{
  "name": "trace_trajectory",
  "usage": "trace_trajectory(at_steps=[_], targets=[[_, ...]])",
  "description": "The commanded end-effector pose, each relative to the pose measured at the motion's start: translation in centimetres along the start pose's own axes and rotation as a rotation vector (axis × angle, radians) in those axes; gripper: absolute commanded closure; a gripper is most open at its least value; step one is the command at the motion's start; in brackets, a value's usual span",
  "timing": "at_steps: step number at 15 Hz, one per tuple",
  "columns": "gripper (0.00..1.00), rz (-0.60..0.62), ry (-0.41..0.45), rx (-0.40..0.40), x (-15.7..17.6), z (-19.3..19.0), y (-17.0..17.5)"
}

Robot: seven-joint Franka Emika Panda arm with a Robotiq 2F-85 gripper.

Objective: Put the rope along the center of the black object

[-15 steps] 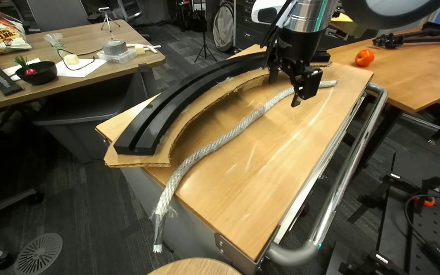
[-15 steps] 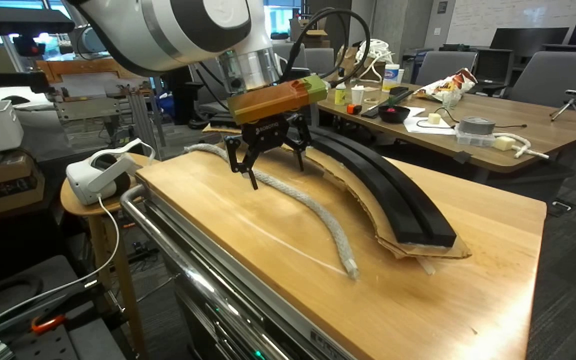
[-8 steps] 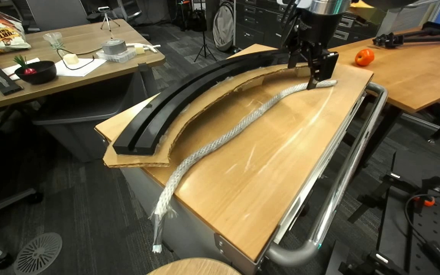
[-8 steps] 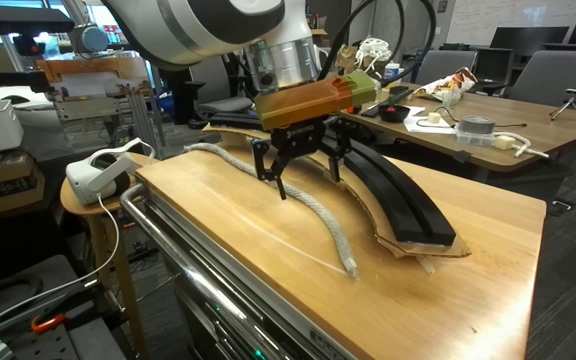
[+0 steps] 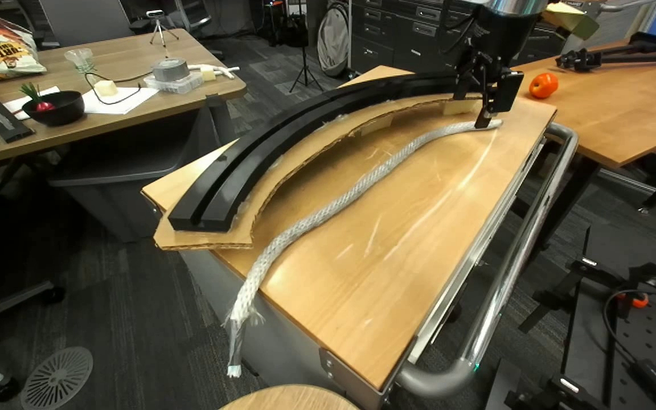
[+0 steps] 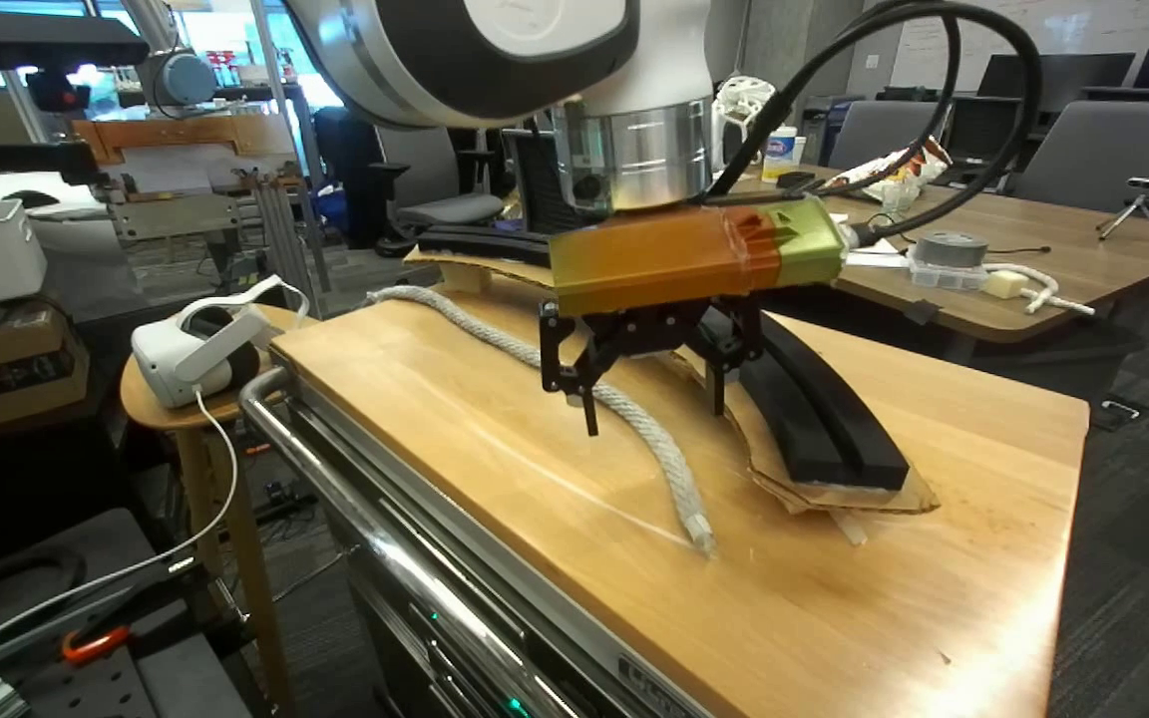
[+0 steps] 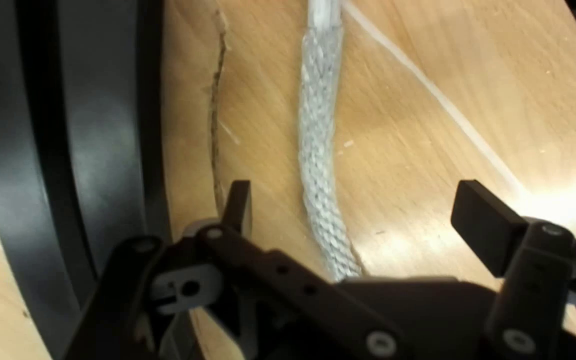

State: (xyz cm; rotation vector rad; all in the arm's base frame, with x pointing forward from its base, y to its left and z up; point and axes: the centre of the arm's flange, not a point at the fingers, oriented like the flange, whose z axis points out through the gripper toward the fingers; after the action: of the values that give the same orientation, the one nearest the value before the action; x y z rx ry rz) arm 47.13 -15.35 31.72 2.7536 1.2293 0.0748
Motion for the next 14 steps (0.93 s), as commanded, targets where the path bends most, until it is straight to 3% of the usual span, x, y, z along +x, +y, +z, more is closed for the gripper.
trace_trajectory(at_steps=[1, 5, 11, 12, 13, 14], targets=[[0.00, 0.031, 0.046, 0.025, -1.3, 0.8, 1.0], [0.00, 0.044, 0.054, 0.057, -1.4, 2.4, 1.2], [0.00, -0.008, 0.045, 0.030, -1.1, 3.5, 1.2], [0.25, -0.016, 0.046, 0.029, -1.1, 3.6, 1.2], [0.26, -0.030, 0.048, 0.025, -1.1, 3.6, 1.1], [0.34, -0.042, 0.047, 0.022, -1.1, 3.6, 1.0]])
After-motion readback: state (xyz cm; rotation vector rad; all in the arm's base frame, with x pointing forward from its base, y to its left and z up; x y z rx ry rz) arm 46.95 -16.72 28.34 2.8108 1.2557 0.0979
